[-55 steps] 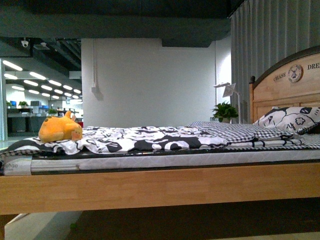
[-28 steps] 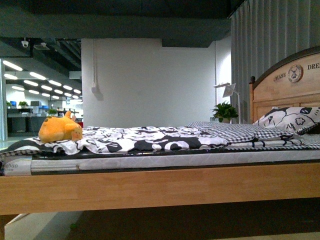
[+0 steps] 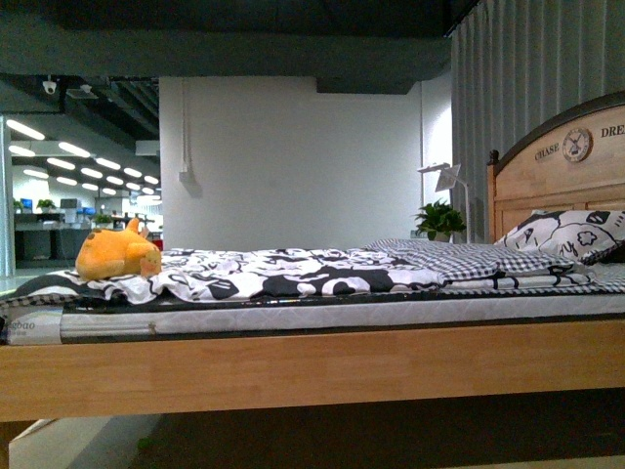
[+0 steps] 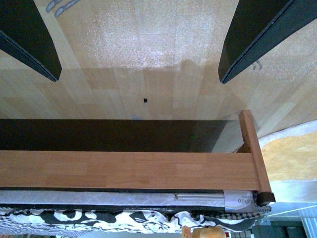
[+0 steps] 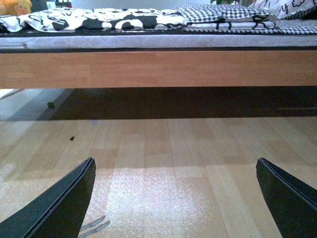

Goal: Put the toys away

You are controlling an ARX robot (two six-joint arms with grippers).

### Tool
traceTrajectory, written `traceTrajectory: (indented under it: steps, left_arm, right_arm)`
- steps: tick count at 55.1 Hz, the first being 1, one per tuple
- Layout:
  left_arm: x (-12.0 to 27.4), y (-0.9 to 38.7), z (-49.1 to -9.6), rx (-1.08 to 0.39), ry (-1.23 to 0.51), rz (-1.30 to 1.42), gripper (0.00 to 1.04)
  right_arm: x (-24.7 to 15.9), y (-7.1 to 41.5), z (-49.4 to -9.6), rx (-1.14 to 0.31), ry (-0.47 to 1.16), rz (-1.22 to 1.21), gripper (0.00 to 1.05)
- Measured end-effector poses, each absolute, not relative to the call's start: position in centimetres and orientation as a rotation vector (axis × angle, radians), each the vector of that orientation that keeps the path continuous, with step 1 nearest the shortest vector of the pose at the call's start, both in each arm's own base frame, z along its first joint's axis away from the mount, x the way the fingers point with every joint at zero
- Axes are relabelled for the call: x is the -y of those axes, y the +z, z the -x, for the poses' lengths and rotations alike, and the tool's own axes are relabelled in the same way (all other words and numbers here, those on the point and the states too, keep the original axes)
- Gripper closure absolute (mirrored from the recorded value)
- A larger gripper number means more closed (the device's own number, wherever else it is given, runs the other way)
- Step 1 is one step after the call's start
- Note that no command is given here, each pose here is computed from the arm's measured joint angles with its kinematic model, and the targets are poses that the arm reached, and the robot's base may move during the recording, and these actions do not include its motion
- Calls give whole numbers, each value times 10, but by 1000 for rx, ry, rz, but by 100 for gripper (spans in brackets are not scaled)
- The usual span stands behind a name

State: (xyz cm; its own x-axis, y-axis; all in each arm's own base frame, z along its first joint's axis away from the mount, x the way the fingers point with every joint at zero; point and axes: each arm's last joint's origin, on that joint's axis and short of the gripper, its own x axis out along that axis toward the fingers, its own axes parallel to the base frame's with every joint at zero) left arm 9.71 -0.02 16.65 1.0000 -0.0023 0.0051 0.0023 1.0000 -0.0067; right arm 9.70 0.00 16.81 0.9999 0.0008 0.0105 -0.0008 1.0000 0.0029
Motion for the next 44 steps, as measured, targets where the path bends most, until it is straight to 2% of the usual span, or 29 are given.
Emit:
traceTrajectory:
  steps: [44]
  left_arm:
    - [0, 166, -97, 5, -2, 7, 6]
  right_arm:
    - [0, 168, -97, 10, 1, -3, 7]
